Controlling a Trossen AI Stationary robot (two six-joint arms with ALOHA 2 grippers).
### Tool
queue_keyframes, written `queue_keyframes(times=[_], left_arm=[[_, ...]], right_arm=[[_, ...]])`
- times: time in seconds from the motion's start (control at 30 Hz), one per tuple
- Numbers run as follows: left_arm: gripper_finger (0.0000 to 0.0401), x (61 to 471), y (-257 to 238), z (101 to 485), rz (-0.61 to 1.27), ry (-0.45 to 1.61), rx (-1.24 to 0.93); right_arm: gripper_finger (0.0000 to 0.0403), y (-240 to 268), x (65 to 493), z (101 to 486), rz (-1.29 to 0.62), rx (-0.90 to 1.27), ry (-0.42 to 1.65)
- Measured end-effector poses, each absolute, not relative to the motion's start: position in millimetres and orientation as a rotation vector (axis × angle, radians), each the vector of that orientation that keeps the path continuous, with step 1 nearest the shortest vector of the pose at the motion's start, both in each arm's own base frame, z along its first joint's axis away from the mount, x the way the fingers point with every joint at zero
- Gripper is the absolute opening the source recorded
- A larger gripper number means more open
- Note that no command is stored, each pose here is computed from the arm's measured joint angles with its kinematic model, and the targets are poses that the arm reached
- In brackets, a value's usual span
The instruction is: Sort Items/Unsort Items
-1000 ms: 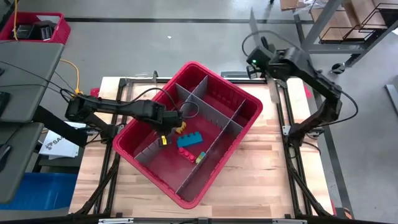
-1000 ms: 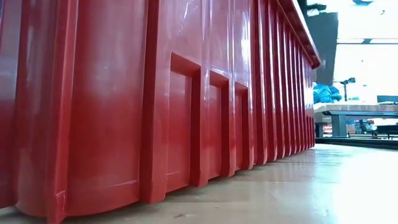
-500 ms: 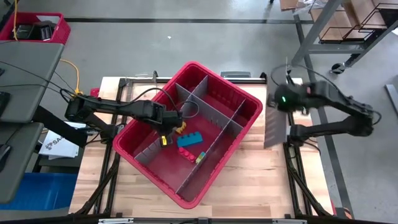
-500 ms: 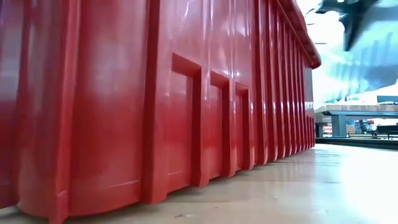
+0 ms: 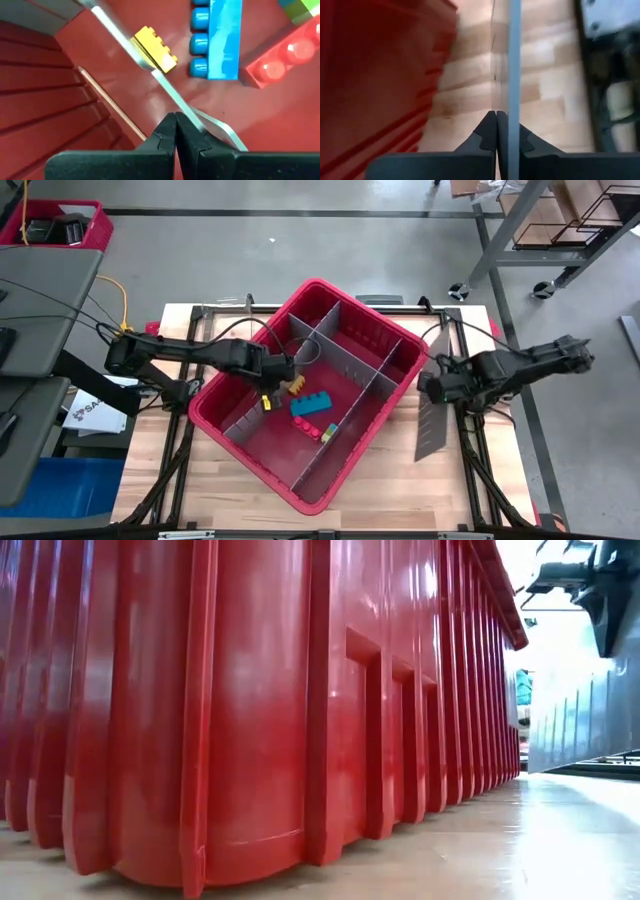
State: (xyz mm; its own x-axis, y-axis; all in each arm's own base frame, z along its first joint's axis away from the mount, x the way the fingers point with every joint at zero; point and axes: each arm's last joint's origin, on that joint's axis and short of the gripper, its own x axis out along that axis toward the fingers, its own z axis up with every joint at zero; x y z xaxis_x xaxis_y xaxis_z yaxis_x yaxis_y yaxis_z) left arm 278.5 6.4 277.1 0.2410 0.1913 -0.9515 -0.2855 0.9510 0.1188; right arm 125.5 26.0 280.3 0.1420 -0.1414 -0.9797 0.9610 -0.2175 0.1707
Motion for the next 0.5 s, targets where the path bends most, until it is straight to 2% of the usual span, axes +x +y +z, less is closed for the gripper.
queue_keyframes(times=[0.13, 0.23, 0.4, 0.5], left_arm=[[0.0, 282, 9, 278, 0.38, 1.239, -0.179], [0.0, 288, 9, 280, 0.369, 1.17, -0.235], [0.0, 295, 8, 283, 0.369, 1.085, -0.308], [0.0, 297, 8, 283, 0.371, 1.07, -0.325]], right_arm=[[0.0006, 34, 129, 273, -1.282, 1.387, 0.822], [0.0028, 36, 130, 270, -1.264, 1.364, 0.799], [0.0105, 39, 130, 271, -1.222, 1.33, 0.823], [0.0158, 40, 129, 270, -1.179, 1.292, 0.919]])
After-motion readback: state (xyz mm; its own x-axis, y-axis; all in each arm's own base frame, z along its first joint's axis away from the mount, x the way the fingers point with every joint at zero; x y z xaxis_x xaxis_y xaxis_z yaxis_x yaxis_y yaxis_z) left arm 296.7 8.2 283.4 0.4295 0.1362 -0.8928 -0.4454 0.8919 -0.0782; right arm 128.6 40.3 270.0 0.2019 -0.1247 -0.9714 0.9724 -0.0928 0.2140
